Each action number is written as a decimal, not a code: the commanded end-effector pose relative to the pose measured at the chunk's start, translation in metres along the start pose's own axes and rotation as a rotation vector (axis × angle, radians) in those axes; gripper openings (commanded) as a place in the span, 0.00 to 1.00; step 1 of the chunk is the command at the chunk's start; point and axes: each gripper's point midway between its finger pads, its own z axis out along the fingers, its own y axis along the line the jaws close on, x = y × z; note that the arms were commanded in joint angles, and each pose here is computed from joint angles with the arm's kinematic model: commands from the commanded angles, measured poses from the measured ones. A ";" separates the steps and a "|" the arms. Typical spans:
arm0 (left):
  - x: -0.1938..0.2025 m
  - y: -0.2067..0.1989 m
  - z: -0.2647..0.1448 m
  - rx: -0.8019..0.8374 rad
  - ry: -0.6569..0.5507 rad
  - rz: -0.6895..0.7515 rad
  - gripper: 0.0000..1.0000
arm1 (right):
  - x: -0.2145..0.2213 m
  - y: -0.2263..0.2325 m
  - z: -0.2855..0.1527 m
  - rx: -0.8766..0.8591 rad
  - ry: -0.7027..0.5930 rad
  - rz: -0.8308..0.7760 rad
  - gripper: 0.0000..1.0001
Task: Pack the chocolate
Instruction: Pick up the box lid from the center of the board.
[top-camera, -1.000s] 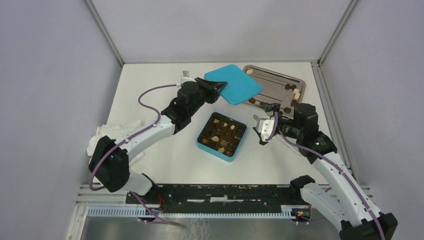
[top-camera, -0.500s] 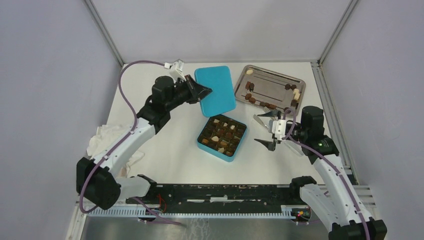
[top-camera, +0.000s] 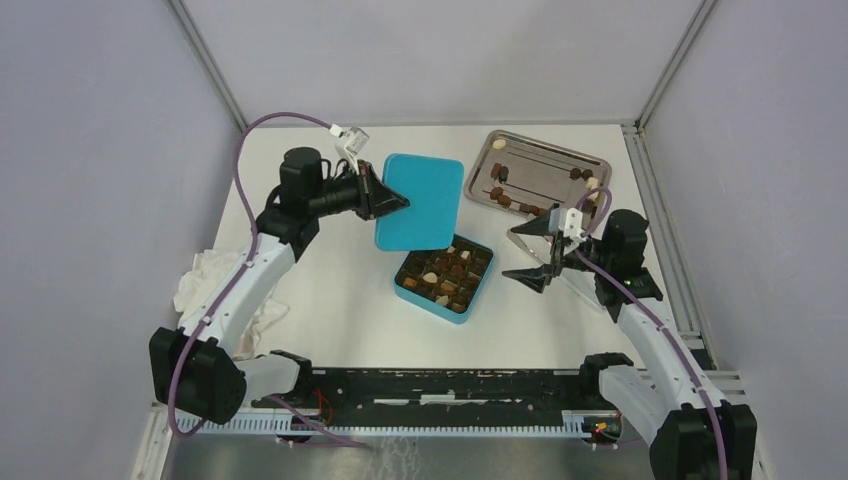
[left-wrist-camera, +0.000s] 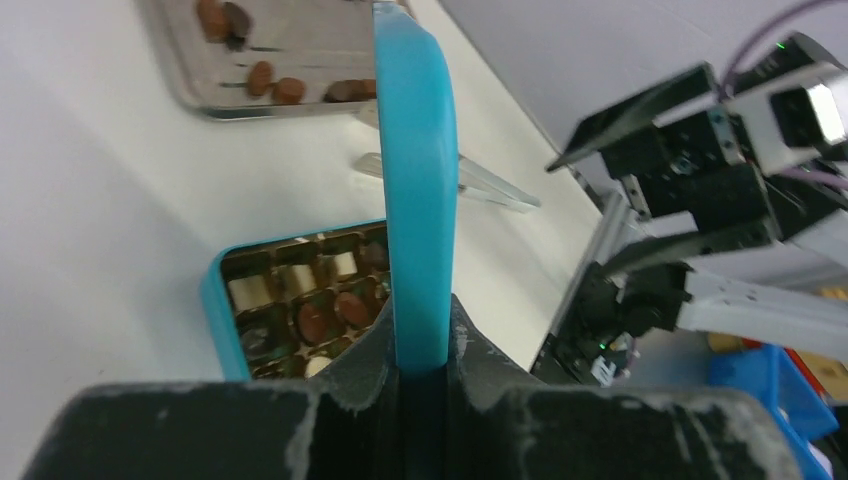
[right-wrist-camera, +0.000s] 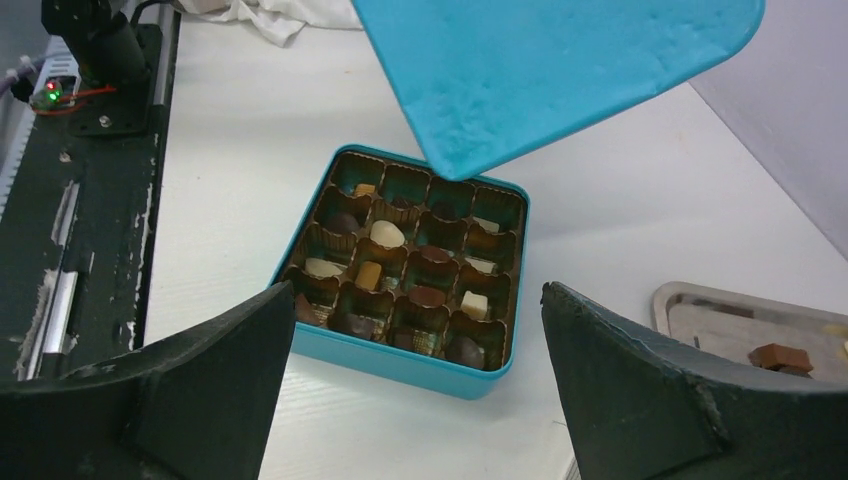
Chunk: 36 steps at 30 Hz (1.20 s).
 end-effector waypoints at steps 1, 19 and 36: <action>-0.006 -0.042 0.000 0.316 0.005 0.122 0.02 | -0.012 -0.005 0.000 -0.006 -0.050 0.073 0.98; 0.008 -0.040 0.012 0.526 0.052 0.022 0.02 | -0.003 -0.021 0.005 0.137 -0.180 0.510 0.97; 0.029 -0.093 0.043 0.709 0.183 0.057 0.02 | -0.019 -0.007 0.013 0.126 -0.305 0.700 0.71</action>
